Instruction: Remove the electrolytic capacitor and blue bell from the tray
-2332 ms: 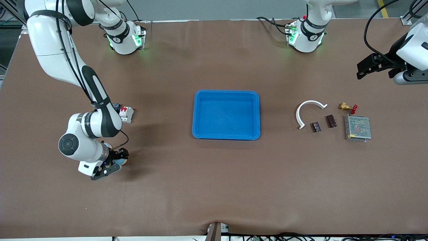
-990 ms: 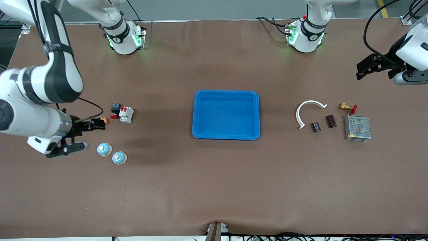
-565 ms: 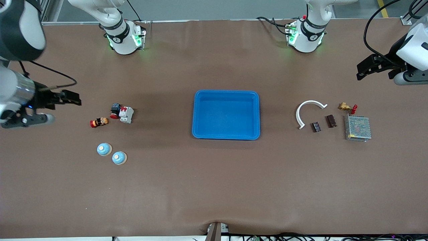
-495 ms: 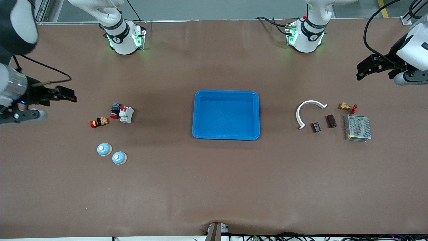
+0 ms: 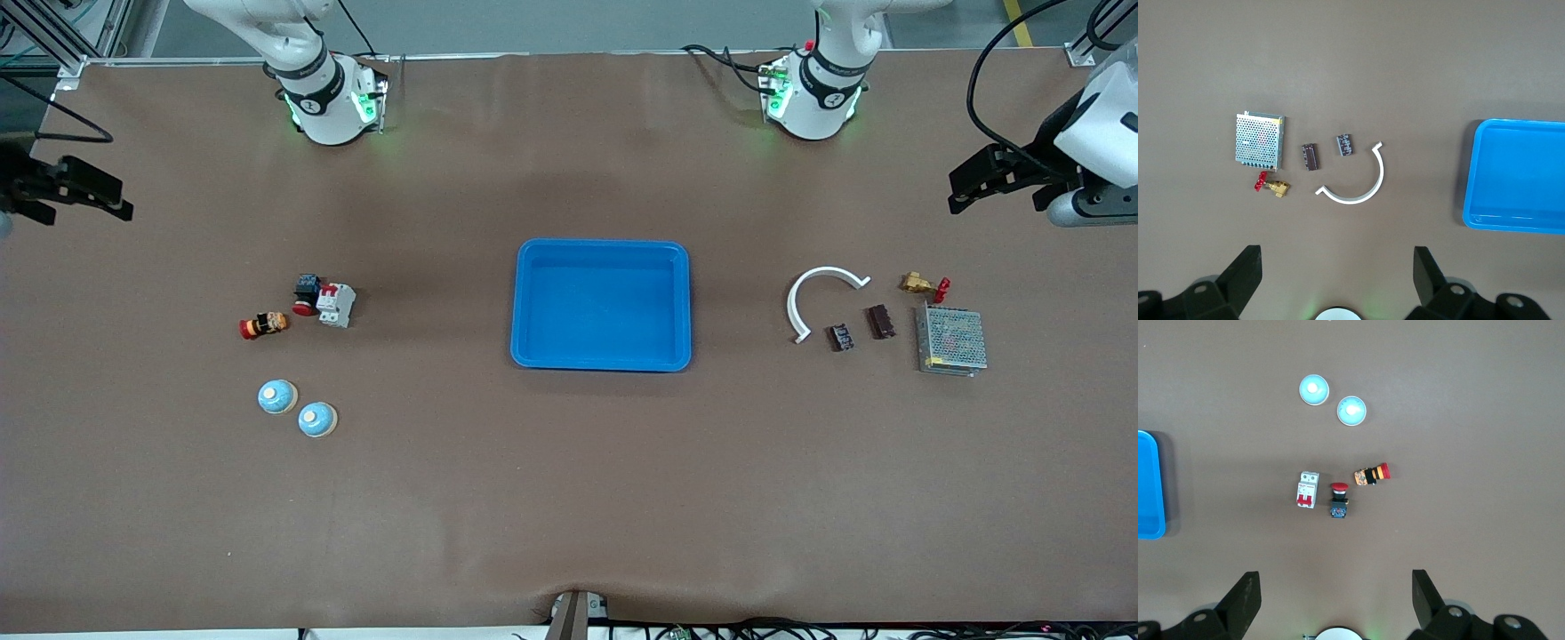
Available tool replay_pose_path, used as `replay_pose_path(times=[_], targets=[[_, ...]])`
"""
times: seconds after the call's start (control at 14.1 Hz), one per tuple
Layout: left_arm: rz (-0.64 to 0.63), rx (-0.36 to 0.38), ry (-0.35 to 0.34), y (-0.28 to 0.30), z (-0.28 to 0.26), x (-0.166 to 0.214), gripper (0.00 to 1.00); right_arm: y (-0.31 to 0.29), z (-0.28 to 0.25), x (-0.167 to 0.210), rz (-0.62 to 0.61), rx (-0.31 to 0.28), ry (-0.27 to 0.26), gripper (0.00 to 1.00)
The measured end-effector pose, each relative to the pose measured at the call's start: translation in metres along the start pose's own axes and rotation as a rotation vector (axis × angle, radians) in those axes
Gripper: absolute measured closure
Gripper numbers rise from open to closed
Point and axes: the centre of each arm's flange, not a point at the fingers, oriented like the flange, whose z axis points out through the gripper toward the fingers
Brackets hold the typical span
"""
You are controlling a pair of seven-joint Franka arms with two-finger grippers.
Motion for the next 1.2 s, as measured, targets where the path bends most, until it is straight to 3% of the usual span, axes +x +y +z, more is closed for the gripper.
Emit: replay_pose_path(times=[1.2], targets=[[0.002, -0.003, 0.023, 0.0011, -0.0041, 0.0019, 0.0, 0.0016, 0.0116, -0.0122, 0.006, 0.002, -0.015, 0.0]])
